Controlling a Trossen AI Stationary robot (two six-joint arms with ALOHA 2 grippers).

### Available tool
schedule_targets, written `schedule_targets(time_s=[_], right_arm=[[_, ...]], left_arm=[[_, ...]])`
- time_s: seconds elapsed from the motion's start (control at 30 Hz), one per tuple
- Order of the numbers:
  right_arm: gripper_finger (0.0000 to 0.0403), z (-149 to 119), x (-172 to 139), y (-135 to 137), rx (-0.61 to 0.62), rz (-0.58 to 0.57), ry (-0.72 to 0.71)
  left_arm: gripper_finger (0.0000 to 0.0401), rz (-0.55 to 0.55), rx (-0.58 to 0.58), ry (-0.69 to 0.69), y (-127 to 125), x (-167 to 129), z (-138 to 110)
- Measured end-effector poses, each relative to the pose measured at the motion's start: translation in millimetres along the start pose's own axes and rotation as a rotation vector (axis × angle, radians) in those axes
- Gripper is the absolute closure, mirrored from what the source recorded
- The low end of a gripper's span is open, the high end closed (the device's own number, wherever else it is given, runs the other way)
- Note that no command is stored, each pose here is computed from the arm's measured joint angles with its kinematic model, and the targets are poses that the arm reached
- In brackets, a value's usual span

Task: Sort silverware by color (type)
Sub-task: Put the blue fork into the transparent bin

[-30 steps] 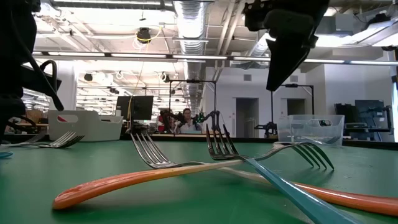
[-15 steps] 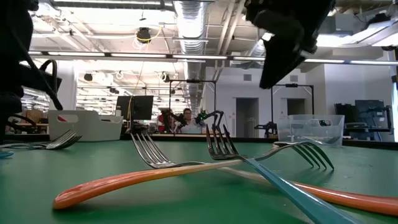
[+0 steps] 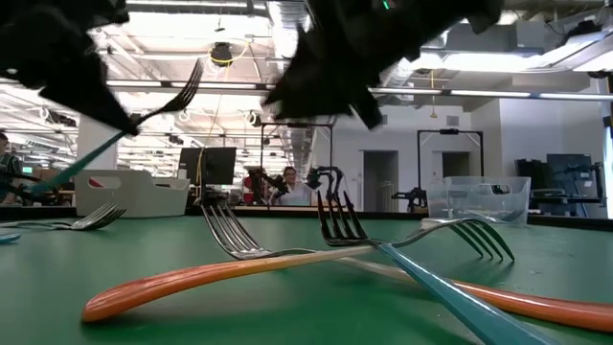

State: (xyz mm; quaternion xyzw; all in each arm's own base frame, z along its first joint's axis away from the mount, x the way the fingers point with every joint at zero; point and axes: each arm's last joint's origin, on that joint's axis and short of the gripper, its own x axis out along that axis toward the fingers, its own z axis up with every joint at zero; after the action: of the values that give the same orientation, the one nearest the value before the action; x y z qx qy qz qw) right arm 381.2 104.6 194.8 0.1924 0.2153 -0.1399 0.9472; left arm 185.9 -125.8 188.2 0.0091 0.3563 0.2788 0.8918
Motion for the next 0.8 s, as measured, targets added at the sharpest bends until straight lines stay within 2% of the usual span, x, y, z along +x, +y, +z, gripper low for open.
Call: schedule_targets(time_s=[0.2,0.37,0.57,0.67,0.8], right_arm=[[0.0253,20.6,-2.2,11.1,0.030,0.118,-0.195],[0.0208,27.5,0.3,6.1,0.009,0.112,-0.231],[0.0158,32.2,-0.4,7.3,-0.126,0.125,-0.276],[0.0155,32.8,-1.5,9.6,-0.159,0.148,-0.286],[0.0157,36.1,-2.5,10.3,-0.146,0.152,-0.319]], left_arm=[[0.0398,0.042,0.097,-0.184,-9.6,2.5,7.1],[0.0399,0.094,0.152,-0.245,-12.0,5.7,11.0],[0.0399,0.095,0.159,-0.279,-15.2,10.7,22.1],[0.0399,0.066,0.130,-0.304,-18.8,13.1,31.1],[0.0397,0.047,0.092,-0.340,-20.8,16.3,43.0]])
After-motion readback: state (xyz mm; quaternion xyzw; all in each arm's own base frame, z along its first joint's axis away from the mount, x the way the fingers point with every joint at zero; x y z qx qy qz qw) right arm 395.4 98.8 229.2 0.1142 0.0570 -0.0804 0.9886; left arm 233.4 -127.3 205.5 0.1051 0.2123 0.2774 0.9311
